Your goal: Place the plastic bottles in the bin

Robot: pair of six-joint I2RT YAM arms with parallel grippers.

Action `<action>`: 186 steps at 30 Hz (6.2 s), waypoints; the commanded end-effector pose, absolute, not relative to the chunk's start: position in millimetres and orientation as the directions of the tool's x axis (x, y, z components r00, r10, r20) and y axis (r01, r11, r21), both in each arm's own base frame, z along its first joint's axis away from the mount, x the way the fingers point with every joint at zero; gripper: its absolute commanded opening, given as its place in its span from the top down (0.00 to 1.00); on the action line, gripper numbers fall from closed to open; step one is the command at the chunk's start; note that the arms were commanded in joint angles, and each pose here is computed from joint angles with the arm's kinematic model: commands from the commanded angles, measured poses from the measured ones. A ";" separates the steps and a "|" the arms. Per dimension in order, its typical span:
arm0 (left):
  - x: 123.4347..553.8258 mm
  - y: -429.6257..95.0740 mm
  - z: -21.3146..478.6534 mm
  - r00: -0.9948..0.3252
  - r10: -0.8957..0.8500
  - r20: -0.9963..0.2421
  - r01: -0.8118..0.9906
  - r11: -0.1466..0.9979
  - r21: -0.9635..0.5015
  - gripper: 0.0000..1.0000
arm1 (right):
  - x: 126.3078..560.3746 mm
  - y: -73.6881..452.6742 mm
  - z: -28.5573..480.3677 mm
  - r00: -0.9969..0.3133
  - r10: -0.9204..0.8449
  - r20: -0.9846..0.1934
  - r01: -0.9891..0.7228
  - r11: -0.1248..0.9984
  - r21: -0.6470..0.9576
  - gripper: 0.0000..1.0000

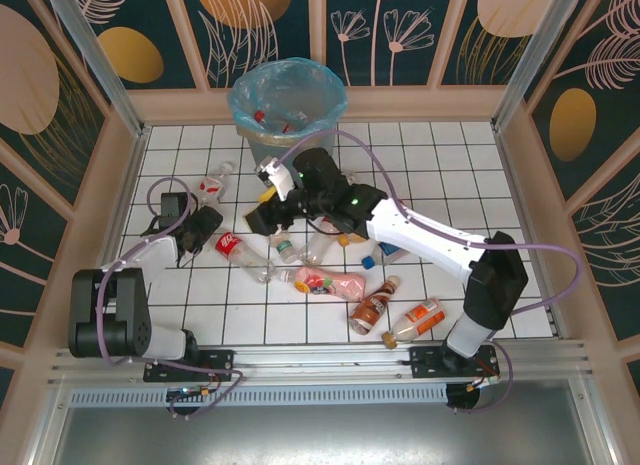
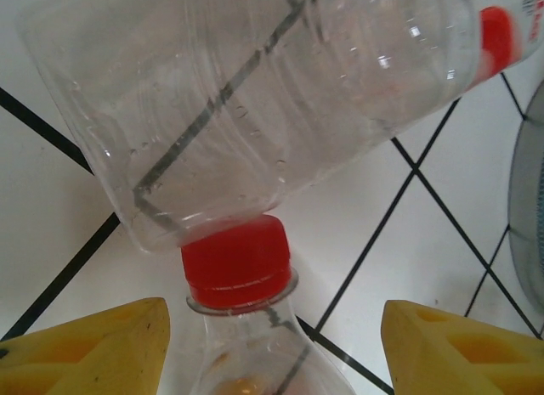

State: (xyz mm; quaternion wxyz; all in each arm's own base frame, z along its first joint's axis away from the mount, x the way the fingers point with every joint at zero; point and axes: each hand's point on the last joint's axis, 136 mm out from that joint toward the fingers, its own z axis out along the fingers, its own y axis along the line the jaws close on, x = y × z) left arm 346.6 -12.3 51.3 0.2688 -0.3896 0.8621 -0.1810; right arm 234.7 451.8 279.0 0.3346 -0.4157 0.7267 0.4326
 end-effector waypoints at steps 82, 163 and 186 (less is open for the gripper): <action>488.6 -104.1 613.1 0.248 -0.294 -0.923 0.375 0.908 -0.188 1.00 | 311.9 335.1 457.0 -0.136 0.086 -0.987 -0.731 0.663 0.158 0.33; 426.6 -105.6 463.7 -0.122 -0.153 -0.981 0.279 0.943 -0.182 0.39 | 271.1 353.1 365.3 -0.329 -0.061 -0.942 -0.755 0.616 0.224 0.29; 559.6 -3.5 215.1 -0.758 0.053 -0.651 -0.038 0.992 0.124 0.34 | 243.0 387.2 346.8 -0.347 -0.118 -0.930 -0.814 0.530 0.237 0.29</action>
